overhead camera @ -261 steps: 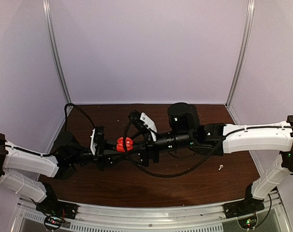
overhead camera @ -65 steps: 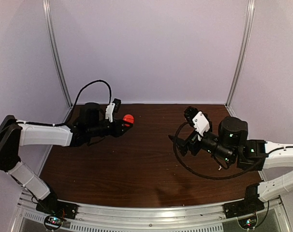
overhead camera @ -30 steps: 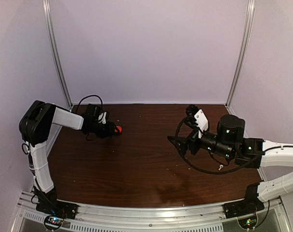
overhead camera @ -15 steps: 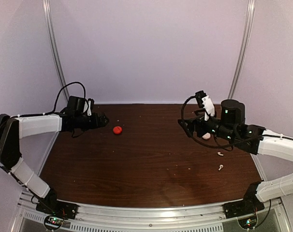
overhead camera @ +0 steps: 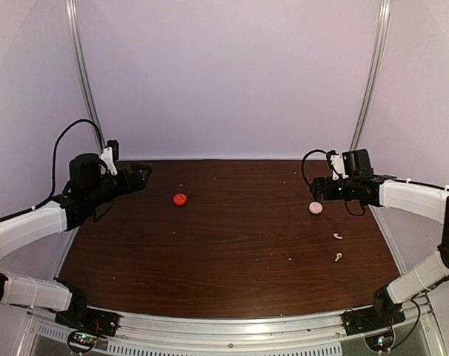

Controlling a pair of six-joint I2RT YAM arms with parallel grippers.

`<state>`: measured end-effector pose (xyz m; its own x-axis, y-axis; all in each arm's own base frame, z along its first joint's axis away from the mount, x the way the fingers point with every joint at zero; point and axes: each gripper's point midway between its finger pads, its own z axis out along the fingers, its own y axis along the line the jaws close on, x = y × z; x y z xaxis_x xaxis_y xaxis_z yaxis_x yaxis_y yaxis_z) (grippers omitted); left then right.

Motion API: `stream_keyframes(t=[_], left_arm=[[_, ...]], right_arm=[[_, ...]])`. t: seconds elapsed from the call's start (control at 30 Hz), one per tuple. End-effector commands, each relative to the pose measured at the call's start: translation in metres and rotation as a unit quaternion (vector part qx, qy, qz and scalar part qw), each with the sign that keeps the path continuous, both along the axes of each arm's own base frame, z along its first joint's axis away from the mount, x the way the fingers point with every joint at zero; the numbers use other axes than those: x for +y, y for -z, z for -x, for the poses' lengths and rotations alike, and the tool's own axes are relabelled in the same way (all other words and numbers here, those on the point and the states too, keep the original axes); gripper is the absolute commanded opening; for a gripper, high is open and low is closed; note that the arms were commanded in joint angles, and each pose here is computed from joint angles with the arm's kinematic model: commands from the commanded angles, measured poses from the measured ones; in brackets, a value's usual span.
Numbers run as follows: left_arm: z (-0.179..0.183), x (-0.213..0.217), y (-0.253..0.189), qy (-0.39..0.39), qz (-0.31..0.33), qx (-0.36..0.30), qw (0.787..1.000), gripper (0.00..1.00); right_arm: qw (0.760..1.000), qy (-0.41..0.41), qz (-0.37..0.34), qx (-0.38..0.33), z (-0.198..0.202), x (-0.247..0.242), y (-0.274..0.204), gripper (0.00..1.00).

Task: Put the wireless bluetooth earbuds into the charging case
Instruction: Pick up the charging case from the center of the board.

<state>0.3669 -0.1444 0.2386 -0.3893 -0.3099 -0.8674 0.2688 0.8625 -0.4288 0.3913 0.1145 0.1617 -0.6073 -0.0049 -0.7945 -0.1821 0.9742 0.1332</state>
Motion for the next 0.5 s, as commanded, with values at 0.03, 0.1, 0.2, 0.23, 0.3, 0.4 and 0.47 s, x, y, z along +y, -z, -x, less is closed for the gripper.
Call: stream_keyframes(t=[0.03, 0.1, 0.2, 0.23, 0.3, 0.4, 0.47], left_arm=[[0.007, -0.014, -0.021, 0.048, 0.008, -0.058, 0.997, 0.98], [0.010, -0.016, -0.017, 0.052, 0.009, -0.060, 0.997, 0.98], [0.014, -0.021, -0.014, 0.067, 0.005, -0.065, 0.996, 0.98], [0.015, -0.023, -0.013, 0.073, 0.006, -0.065, 0.995, 0.98], [0.018, -0.027, -0.012, 0.084, 0.006, -0.068, 0.994, 0.98], [0.022, -0.030, -0.010, 0.094, 0.009, -0.072, 0.993, 0.98], [0.022, -0.031, -0.008, 0.098, 0.010, -0.070, 0.993, 0.98]], right_arm=[[0.998, 0.029, -0.010, 0.054, -0.020, -0.023, 0.030, 0.94], [0.997, 0.031, 0.002, 0.069, -0.026, -0.027, 0.044, 0.94], [0.995, 0.023, 0.023, 0.094, -0.031, -0.028, 0.065, 0.93], [0.994, 0.021, 0.030, 0.100, -0.032, -0.028, 0.070, 0.92], [0.993, 0.017, 0.038, 0.114, -0.032, -0.028, 0.084, 0.92], [0.991, 0.011, 0.037, 0.128, -0.031, -0.026, 0.097, 0.91], [0.990, 0.011, 0.039, 0.137, -0.030, -0.027, 0.106, 0.90]])
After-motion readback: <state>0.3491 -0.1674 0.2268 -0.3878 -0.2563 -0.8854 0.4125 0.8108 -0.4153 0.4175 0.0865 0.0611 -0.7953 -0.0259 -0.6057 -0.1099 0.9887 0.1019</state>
